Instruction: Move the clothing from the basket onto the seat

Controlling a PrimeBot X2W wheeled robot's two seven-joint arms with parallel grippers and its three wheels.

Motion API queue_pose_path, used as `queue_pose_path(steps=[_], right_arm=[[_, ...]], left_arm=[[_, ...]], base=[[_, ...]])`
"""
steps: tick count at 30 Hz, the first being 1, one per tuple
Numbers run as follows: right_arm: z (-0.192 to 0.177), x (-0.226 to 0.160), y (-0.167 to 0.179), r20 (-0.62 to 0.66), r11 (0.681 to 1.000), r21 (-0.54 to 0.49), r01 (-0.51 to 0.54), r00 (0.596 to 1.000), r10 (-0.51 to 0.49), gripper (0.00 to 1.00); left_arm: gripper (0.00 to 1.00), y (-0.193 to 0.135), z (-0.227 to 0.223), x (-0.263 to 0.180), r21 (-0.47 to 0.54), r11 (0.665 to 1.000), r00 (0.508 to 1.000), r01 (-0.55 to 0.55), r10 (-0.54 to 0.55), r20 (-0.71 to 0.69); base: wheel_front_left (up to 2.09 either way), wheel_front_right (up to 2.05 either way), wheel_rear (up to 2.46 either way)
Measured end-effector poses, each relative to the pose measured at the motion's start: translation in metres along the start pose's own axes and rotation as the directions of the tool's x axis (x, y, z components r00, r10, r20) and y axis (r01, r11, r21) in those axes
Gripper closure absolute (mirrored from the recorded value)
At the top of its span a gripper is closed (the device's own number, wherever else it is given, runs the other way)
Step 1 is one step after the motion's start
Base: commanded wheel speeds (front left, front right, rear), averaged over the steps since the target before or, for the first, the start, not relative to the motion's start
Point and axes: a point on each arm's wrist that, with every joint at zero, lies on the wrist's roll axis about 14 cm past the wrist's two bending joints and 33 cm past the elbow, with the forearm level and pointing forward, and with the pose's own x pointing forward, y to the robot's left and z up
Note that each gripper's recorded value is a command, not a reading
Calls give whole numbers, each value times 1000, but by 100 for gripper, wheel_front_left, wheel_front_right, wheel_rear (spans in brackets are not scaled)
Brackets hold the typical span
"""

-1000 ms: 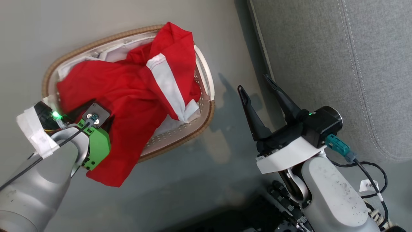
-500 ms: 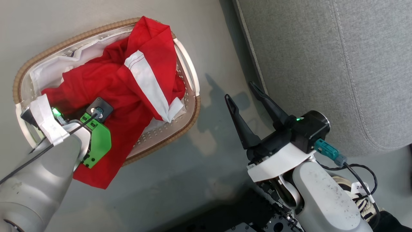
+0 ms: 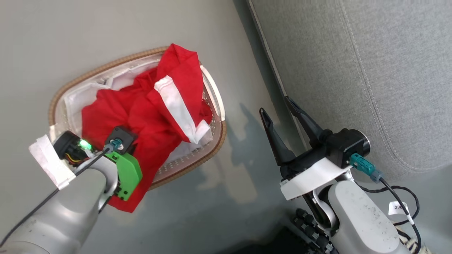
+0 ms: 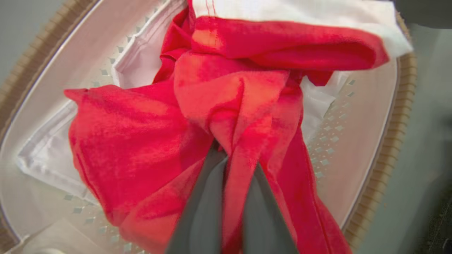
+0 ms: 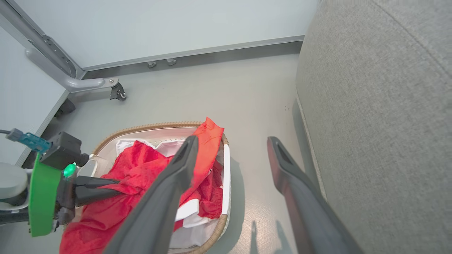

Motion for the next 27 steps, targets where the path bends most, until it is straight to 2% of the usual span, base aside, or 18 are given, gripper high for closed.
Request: queue_pose_path(steps=[4,13,21,27], right_arm=[[10,-7,4,23,1000,-4,-4,1000,4,0],[30,-26,23,68,999,-23,-36,997,37,0],[50,-47,38,124,998,-28,-59,990,62,0],[61,-62,49,157,996,-32,-80,984,84,0]], left_arm=[[100,-1,43,-16,-113,993,989,-34,49,137],[100,-5,98,-78,-204,974,925,-99,166,343],[100,-12,146,-139,-283,947,804,-154,286,522],[100,-25,182,-178,-296,941,700,-166,324,636]], base=[[0,0,0],[0,0,0],[0,0,0],[0,0,0]])
